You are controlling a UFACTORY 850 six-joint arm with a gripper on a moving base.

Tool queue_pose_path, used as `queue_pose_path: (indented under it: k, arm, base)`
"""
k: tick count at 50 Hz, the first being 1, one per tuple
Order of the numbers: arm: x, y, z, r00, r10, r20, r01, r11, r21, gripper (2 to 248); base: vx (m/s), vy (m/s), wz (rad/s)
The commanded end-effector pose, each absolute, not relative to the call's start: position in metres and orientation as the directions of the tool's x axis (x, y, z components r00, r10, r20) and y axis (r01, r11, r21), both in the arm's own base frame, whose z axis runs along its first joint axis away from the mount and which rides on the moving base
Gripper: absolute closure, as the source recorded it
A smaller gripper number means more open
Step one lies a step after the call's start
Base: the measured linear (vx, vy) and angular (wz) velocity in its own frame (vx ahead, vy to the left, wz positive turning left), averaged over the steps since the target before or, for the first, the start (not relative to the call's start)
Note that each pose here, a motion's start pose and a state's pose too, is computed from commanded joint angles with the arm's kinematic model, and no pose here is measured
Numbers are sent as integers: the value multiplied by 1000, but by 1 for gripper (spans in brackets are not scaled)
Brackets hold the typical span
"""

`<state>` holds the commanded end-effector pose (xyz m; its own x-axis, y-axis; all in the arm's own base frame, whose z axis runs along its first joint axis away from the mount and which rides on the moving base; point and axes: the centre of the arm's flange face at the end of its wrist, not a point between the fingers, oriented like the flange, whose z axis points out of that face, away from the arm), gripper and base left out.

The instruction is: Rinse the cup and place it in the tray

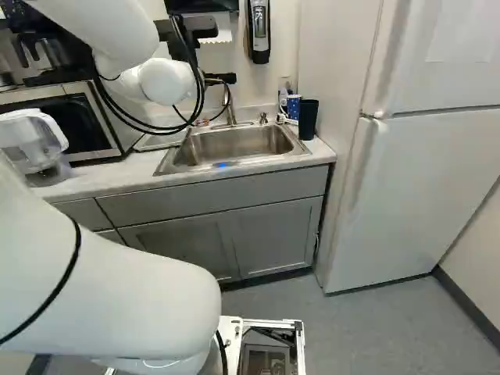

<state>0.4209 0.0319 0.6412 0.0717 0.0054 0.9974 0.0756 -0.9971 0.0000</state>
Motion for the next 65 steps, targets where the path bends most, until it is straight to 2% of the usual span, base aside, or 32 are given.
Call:
queue_pose_path:
  k: [54,65]
  arm:
    - [421,32,641,72,5,997,76,-997,0,3]
    - [421,32,641,72,5,997,76,-997,0,3]
  base:
    - [95,-30,-9]
    - [4,0,-5]
